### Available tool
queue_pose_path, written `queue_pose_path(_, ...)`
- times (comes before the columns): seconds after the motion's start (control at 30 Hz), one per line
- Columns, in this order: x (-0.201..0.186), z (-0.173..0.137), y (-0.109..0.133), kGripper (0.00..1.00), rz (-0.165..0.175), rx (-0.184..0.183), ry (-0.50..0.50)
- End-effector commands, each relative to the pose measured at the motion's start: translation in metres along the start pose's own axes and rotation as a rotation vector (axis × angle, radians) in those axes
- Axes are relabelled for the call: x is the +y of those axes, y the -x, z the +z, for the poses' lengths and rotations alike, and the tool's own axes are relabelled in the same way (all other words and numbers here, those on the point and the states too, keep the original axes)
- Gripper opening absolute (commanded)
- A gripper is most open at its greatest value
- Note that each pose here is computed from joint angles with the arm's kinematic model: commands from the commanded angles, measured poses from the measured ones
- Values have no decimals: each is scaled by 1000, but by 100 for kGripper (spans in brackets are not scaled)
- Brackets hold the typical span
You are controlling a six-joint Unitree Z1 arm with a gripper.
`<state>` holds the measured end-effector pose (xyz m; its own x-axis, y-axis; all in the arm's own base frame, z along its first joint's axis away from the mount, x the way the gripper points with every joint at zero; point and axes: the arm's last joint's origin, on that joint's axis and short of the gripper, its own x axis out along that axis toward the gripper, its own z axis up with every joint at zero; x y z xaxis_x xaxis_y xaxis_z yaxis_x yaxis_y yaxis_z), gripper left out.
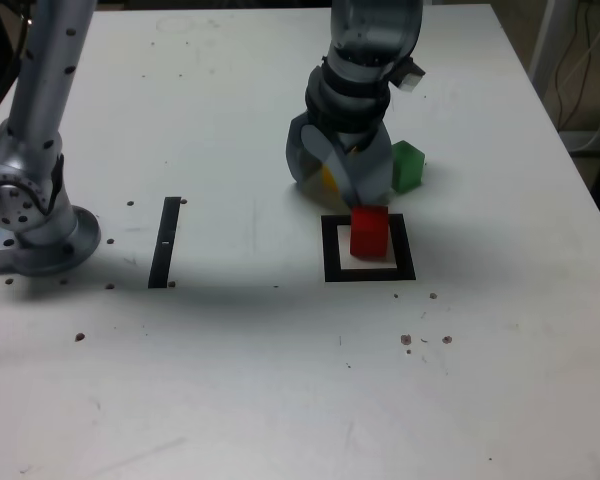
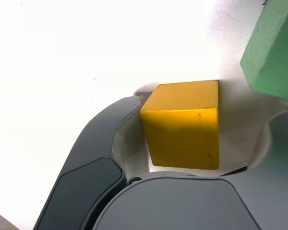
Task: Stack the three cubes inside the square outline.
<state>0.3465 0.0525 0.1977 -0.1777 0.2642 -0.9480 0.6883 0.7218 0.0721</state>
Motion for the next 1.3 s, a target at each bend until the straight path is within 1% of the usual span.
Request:
queue_pose_path(0.0, 0, 0, 3, 66, 7, -9, 7)
queue_pose_path(0.07, 1, 0, 4, 55, 3, -9, 23)
queue_pose_path(0.13, 1, -2, 4, 46, -3, -5, 46)
queue_pose_path(0.27, 2, -5, 3, 35, -13, 2, 91)
queue_pose_path(0.4, 3, -5, 4, 23, -9, 0, 126)
queue_pose_path(0.53, 4, -6, 5, 15, -5, -5, 176)
queue_pose_path(0.67, 5, -6, 9, 11, 1, -11, 217)
queue_pose_path(0.8, 4, -11, 19, 11, 1, -16, 233)
queue_pose_path(0.9, 2, -18, 35, 11, -8, -31, 241)
queue_pose_path(1.03, 0, -25, 58, 11, -37, -65, 250)
queue_pose_path(1.1, -3, -26, 71, 11, -52, -75, 262)
queue_pose_path(1.17, -8, -25, 82, 11, -56, -82, 280)
queue_pose_path(1.27, -19, -19, 94, 11, -51, -90, 320)
